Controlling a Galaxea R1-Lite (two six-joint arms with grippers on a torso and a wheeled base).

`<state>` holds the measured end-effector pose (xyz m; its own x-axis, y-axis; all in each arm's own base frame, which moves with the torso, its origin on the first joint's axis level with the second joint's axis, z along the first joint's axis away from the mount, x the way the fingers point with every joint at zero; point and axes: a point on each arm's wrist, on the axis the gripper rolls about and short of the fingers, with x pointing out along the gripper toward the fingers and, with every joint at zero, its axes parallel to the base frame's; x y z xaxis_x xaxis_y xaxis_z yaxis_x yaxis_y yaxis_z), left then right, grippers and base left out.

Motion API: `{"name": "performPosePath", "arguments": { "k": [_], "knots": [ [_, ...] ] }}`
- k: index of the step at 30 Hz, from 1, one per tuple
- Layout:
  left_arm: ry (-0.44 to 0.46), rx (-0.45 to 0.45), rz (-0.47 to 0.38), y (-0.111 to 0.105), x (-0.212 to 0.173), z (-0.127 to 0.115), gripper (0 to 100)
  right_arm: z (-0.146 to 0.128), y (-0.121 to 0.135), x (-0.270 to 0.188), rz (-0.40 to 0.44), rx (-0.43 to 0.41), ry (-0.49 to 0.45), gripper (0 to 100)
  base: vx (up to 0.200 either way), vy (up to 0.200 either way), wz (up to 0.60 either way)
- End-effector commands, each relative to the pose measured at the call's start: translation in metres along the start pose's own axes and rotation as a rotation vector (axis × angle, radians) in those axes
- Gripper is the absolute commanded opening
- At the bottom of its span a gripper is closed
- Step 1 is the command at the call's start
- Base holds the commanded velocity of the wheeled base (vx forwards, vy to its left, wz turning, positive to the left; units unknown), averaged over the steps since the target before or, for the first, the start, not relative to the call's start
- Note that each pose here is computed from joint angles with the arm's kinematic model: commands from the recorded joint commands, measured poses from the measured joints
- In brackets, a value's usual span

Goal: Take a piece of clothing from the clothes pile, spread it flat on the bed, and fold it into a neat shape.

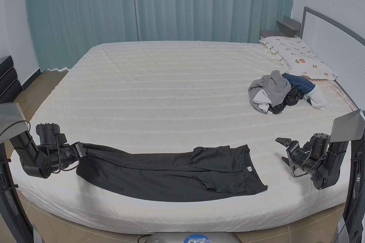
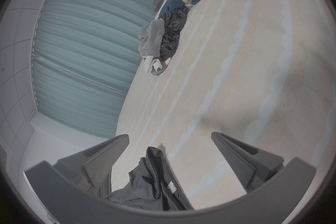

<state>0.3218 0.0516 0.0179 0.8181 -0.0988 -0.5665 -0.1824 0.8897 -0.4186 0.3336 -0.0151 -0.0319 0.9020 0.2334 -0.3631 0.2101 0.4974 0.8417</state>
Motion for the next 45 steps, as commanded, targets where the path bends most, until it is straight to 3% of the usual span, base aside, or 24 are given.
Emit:
{"name": "performPosePath", "arguments": {
  "k": [1, 8, 14, 19, 23, 28, 32, 45],
  "knots": [
    [0.019, -0.010, -0.007, -0.002, 0.004, -0.005, 0, -0.001, -0.001, 0.001, -0.002, 0.000, 0.004, 100, -0.200, 0.000, 0.00],
    [0.008, -0.028, -0.014, -0.003, 0.005, -0.003, 0, -0.001, -0.001, 0.001, -0.003, -0.002, 0.004, 100, -0.114, 0.000, 0.00],
    [-0.016, -0.136, -0.042, -0.012, 0.009, 0.004, 0, -0.002, -0.001, 0.001, -0.001, -0.003, 0.006, 100, 0.000, 0.000, 0.00],
    [0.009, -0.149, -0.086, -0.034, 0.009, -0.004, 0, -0.002, -0.001, 0.001, -0.001, -0.003, 0.006, 100, 0.000, -0.080, 0.00],
    [-0.002, -0.165, -0.134, -0.067, 0.002, -0.004, 0, -0.002, -0.001, 0.001, -0.001, -0.003, 0.006, 100, 0.000, -0.200, 0.00],
    [-0.019, -0.139, -0.125, -0.085, -0.001, -0.005, 0, -0.002, -0.001, 0.001, -0.003, -0.004, 0.006, 100, 0.000, -0.200, 0.00],
    [0.000, -0.107, -0.095, -0.113, -0.006, -0.003, 0, -0.003, -0.001, 0.001, -0.002, -0.004, 0.009, 100, 0.000, -0.200, 0.00],
    [0.098, 0.004, -0.130, -0.187, -0.018, -0.021, 0, -0.003, -0.001, 0.001, -0.003, -0.004, 0.008, 100, 0.000, -0.200, 0.00]
  ]
}}
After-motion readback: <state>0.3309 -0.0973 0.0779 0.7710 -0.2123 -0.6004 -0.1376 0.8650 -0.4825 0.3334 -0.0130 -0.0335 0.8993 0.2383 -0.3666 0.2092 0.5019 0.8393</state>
